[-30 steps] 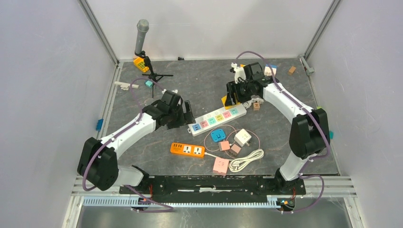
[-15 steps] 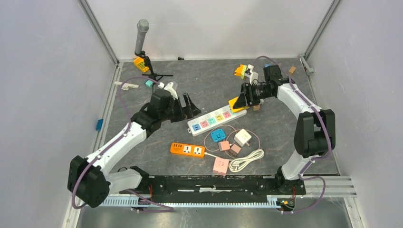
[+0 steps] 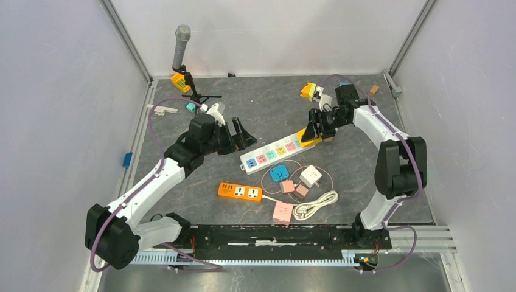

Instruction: Insert the plug

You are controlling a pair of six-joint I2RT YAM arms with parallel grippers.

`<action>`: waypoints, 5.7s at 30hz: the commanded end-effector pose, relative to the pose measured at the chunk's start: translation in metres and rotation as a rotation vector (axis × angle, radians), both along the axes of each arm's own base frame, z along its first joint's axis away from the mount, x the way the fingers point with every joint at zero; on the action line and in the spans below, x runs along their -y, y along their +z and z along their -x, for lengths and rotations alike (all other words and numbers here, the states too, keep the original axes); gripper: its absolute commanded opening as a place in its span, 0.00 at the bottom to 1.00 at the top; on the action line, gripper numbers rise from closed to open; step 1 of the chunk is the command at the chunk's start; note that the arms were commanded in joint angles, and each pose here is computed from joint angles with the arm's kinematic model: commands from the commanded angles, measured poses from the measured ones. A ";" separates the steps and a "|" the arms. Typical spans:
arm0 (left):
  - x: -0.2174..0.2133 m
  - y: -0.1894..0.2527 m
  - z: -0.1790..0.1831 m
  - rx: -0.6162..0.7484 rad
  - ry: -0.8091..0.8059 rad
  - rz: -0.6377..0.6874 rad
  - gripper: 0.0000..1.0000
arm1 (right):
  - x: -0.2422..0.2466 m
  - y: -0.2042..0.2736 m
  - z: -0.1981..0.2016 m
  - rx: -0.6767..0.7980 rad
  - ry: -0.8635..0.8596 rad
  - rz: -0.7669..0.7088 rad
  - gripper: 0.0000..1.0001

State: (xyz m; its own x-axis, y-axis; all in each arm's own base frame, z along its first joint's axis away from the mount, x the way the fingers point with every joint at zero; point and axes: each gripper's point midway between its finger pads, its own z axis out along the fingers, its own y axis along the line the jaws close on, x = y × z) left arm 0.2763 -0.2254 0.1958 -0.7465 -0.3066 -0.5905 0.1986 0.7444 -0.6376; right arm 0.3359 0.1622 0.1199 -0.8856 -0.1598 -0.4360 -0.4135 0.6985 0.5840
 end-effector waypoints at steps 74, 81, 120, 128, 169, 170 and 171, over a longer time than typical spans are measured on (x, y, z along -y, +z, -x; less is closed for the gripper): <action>0.002 -0.029 -0.003 -0.122 0.047 0.035 1.00 | 0.002 -0.042 -0.033 0.092 0.037 0.524 0.00; -0.001 -0.029 0.001 -0.119 0.053 0.038 1.00 | -0.014 -0.025 -0.034 0.129 0.040 0.430 0.00; -0.006 -0.023 0.004 -0.105 0.067 0.039 1.00 | -0.003 -0.050 -0.030 0.053 -0.014 0.468 0.00; -0.007 -0.025 0.004 -0.107 0.071 0.036 1.00 | -0.005 -0.054 -0.037 0.058 -0.041 0.464 0.00; -0.014 -0.031 0.014 -0.102 0.093 0.061 1.00 | -0.007 -0.082 -0.016 -0.070 0.068 0.440 0.00; -0.014 -0.031 0.014 -0.101 0.094 0.061 1.00 | -0.002 -0.080 -0.019 -0.051 0.055 0.470 0.00; -0.014 -0.031 0.014 -0.102 0.095 0.061 1.00 | 0.001 -0.079 -0.021 -0.036 0.046 0.492 0.00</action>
